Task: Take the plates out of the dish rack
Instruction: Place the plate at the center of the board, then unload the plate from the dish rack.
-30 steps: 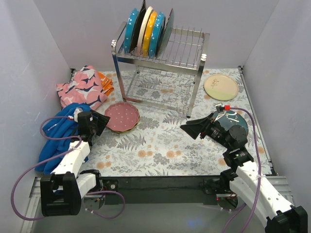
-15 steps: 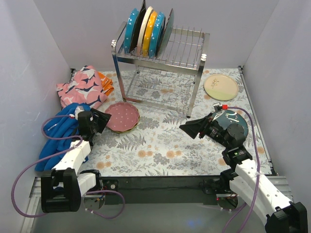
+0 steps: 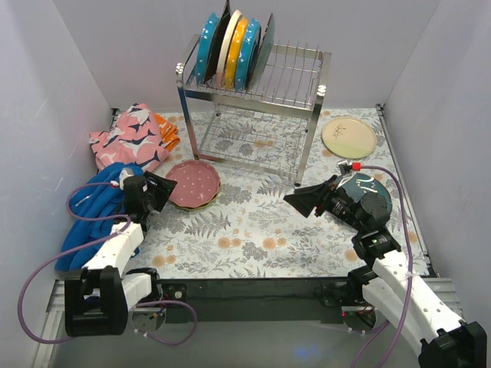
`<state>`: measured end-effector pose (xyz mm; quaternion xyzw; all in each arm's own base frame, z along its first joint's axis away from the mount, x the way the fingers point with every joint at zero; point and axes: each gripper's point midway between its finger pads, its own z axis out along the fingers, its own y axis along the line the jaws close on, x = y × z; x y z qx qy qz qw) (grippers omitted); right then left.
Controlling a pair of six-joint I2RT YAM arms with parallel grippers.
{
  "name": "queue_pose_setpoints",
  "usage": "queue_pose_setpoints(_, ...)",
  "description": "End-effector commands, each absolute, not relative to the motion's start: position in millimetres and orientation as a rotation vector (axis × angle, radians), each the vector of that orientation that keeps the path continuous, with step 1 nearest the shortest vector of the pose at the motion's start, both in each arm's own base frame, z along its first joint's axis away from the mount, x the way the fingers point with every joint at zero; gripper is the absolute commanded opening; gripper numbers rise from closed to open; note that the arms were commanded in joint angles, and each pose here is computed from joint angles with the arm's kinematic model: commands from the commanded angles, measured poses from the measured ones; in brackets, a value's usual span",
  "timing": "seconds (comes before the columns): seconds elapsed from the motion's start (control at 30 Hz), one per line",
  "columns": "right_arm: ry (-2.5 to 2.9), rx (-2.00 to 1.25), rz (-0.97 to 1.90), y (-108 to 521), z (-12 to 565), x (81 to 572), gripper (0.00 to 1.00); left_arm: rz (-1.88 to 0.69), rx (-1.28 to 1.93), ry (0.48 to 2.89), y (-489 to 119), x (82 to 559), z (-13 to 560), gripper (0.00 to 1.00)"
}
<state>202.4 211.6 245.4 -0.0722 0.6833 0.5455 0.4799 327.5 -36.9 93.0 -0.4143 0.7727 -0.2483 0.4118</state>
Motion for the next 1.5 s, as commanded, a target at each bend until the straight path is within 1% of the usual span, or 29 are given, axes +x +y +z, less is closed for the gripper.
queue_pose_setpoints(0.0, 1.611, -0.182, 1.286, 208.3, 272.9, 210.5, 0.91, -0.696, -0.913, 1.836, -42.5, 333.5, 153.6, 0.57)
queue_pose_setpoints(0.1, 1.63, -0.172, 1.285, 209.1, 274.6, 212.8, 0.9, -0.761, -0.806, 1.845, -57.9, 330.8, 169.5, 0.58)
queue_pose_setpoints(0.13, 1.615, -0.189, 1.282, 210.4, 284.4, 212.3, 0.9, -0.789, -0.749, 1.864, -72.5, 329.4, 174.1, 0.59)
queue_pose_setpoints(0.2, 1.636, -0.17, 1.257, 210.3, 286.4, 216.2, 0.9, -0.819, -0.662, 1.904, -93.7, 324.1, 175.3, 0.61)
queue_pose_setpoints(0.23, 1.609, -0.185, 1.257, 212.8, 302.2, 214.9, 0.89, -0.857, -0.596, 1.924, -112.3, 319.2, 178.6, 0.62)
queue_pose_setpoints(0.27, 1.612, -0.179, 1.23, 213.2, 304.5, 219.1, 0.89, -0.87, -0.532, 1.925, -124.0, 316.6, 181.4, 0.68)
queue_pose_setpoints(0.3, 1.625, -0.175, 1.223, 214.6, 307.5, 219.9, 0.89, -0.859, -0.452, 1.935, -135.0, 313.5, 181.6, 0.7)
queue_pose_setpoints(0.33, 1.621, -0.192, 1.236, 221.2, 313.5, 216.0, 0.89, -0.872, -0.378, 1.968, -156.2, 305.9, 176.2, 0.71)
queue_pose_setpoints(0.47, 1.606, -0.25, 1.266, 249.5, 345.3, 215.0, 0.89, -0.947, -0.241, 2.032, -188.5, 286.8, 161.9, 0.71)
queue_pose_setpoints(0.53, 1.605, -0.303, 1.264, 266.4, 354.8, 208.4, 0.89, -0.986, -0.203, 2.029, -197.7, 277.9, 162.2, 0.71)
queue_pose_setpoints(0.63, 1.56, -0.337, 1.231, 285.2, 387.3, 213.0, 0.89, -1.063, -0.144, 1.967, -208.1, 264.1, 172.7, 0.7)
queue_pose_setpoints(0.67, 1.583, -0.334, 1.204, 292.6, 385.8, 223.0, 0.89, -1.075, -0.135, 1.951, -209.2, 260.4, 175.6, 0.7)
queue_pose_setpoints(0.7, 1.525, -0.333, 1.203, 293.8, 418.2, 225.0, 0.89, -1.081, -0.125, 1.931, -208.8, 255.3, 177.4, 0.7)
queue_pose_setpoints(0.77, 1.555, -0.322, 1.146, 301.6, 423.7, 242.2, 0.9, -1.087, -0.105, 1.906, -211.0, 248.5, 180.4, 0.7)
queue_pose_setpoints(0.8, 1.51, -0.308, 1.135, 300.0, 449.7, 246.1, 0.9, -1.074, -0.11, 1.883, -207.1, 247.1, 182.3, 0.7)
queue_pose_setpoints(0.83, 1.487, -0.314, 1.095, 299.1, 460.0, 252.4, 0.9, -1.07, -0.104, 1.877, -206.9, 244.3, 181.6, 0.7)
queue_pose_setpoints(0.87, 1.505, -0.263, 1.026, 298.6, 458.2, 271.4, 0.91, -1.066, -0.098, 1.866, -206.1, 242.5, 182.2, 0.7)
queue_pose_setpoints(0.9, 1.529, -0.238, 0.978, 295.6, 457.1, 279.2, 0.91, -1.053, -0.108, 1.835, -202.1, 242.6, 187.1, 0.7)
queue_pose_setpoints(0.93, 1.479, -0.194, 0.93, 285.5, 483.7, 286.1, 0.91, -1.04, -0.113, 1.84, -200.0, 240.6, 180.6, 0.7)
queue_pose_setpoints(1.0, 1.471, -0.184, 0.874, 284.7, 493.0, 297.3, 0.91, -1.009, -0.123, 1.833, -194.6, 241.1, 176.5, 0.7)
queue_pose_setpoints(1.03, 1.426, -0.135, 0.839, 273.8, 517.0, 301.1, 0.91, -0.979, -0.15, 1.827, -188.9, 243.3, 173.5, 0.7)
queue_pose_setpoints(1.1, 1.425, -0.117, 0.763, 271.0, 524.5, 315.4, 0.92, -0.965, -0.168, 1.825, -186.0, 244.7, 174.6, 0.7)
queue_pose_setpoints(1.13, 1.377, -0.077, 0.739, 260.9, 550.9, 316.1, 0.92, -0.974, -0.16, 1.824, -187.4, 243.9, 176.5, 0.7)
queue_pose_setpoints(1.2, 1.406, -0.084, 0.661, 265.2, 546.1, 332.7, 0.92, -0.985, -0.166, 1.824, -188.5, 243.2, 177.2, 0.7)
queue_pose_setpoints(1.27, 1.39, -0.063, 0.603, 263.9, 555.7, 345.8, 0.93, -0.979, -0.171, 1.826, -187.7, 243.9, 175.6, 0.7)
queue_pose_setpoints(1.47, 1.387, -0.019, 0.517, 265.3, 560.3, 371.1, 0.94, -0.972, -0.168, 1.838, -188.3, 244.6, 172.3, 0.7)
